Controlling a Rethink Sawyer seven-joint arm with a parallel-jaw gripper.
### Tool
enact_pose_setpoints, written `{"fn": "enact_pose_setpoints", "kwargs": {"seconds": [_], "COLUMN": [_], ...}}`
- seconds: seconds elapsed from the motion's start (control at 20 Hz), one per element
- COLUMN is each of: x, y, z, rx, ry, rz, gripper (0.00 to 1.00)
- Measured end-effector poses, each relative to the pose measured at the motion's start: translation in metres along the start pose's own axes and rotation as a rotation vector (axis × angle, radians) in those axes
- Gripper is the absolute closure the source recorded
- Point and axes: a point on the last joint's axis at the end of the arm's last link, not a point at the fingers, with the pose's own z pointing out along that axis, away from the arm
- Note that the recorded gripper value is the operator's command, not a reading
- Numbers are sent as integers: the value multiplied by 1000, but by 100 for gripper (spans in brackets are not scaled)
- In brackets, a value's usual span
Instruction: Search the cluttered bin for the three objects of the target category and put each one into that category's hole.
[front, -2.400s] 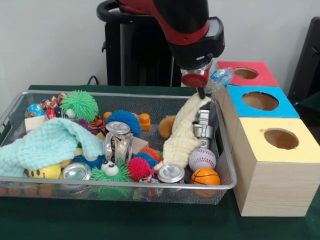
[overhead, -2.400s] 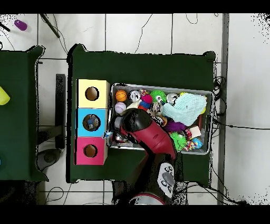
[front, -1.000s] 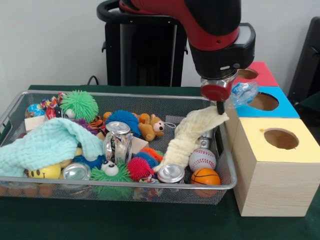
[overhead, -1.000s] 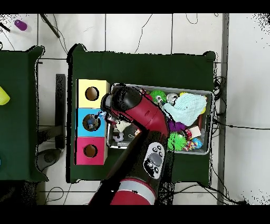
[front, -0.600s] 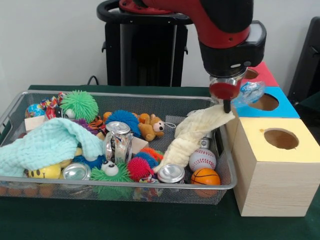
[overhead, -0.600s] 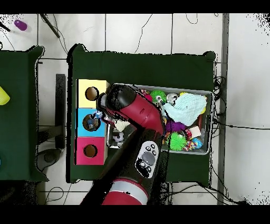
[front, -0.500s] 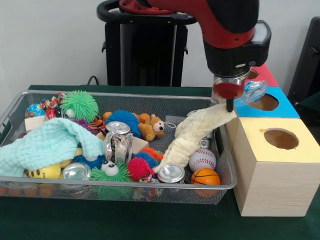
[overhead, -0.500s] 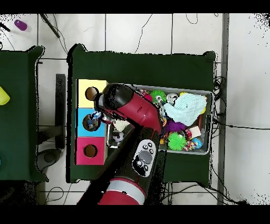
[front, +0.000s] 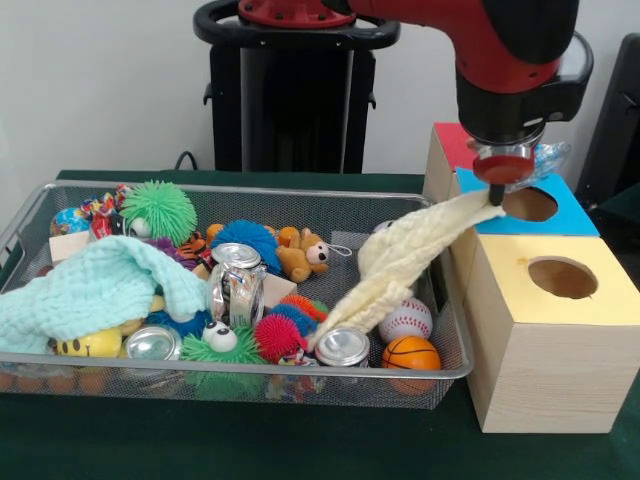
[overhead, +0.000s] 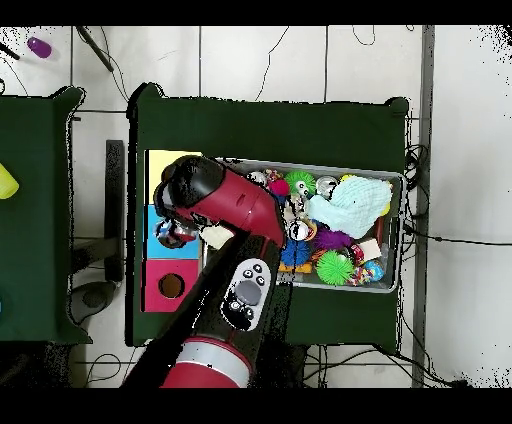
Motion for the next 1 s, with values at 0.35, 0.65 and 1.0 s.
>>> {"fn": "enact_pose_setpoints", "kwargs": {"seconds": [0.35,0.65,1.0], "x": [2,-3,1], "y": [-1,-2,-6], "z": [1,-3,-7], "rx": [1,-7,-17], "ry": [-5,-17,-37], "rz": [-4,5,0], "gripper": [0,0,0]}}
